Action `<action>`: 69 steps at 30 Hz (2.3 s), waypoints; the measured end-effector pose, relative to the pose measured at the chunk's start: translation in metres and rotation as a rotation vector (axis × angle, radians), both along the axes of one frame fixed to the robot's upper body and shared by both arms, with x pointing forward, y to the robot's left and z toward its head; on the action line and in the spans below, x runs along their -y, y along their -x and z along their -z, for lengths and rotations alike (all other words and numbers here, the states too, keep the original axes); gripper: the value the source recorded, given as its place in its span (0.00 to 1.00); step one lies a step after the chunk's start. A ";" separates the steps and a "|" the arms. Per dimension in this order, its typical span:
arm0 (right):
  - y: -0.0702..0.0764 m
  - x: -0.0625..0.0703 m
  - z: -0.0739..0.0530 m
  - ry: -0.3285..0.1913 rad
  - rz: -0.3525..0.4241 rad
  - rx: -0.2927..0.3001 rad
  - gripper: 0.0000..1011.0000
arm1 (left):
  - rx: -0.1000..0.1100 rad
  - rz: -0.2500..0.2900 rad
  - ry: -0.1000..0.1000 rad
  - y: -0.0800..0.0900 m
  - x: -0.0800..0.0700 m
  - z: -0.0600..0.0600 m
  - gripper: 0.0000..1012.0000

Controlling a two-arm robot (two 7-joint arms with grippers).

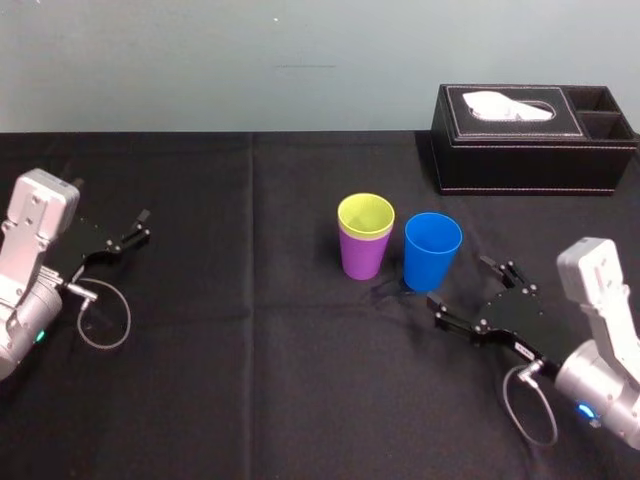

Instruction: Stack the three plastic cups sequentially using one hand.

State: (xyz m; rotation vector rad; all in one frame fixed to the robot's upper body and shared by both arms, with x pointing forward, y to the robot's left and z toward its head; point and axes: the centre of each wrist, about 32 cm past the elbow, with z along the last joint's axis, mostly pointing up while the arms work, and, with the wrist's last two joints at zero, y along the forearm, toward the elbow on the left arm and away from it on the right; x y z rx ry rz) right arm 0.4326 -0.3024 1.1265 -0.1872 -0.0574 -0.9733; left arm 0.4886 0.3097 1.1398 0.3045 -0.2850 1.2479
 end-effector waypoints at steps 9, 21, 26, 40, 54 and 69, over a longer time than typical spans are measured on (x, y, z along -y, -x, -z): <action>-0.013 -0.014 0.003 -0.028 0.037 -0.016 0.99 | 0.000 0.000 0.000 0.000 0.000 0.000 1.00; -0.024 -0.026 0.008 -0.045 0.073 -0.021 0.99 | 0.000 0.000 0.000 0.000 0.000 0.000 1.00; -0.030 -0.031 0.009 -0.046 0.089 -0.005 0.99 | 0.000 0.000 0.000 0.000 0.000 0.000 1.00; -0.042 -0.044 0.007 -0.042 0.092 0.018 0.99 | 0.000 0.000 0.000 0.000 0.000 0.000 1.00; -0.044 -0.051 0.008 -0.032 0.116 0.029 0.99 | 0.000 0.000 0.000 0.000 0.000 0.000 1.00; -0.043 -0.050 0.008 -0.033 0.115 0.028 0.83 | 0.000 0.000 0.000 0.000 0.000 0.000 1.00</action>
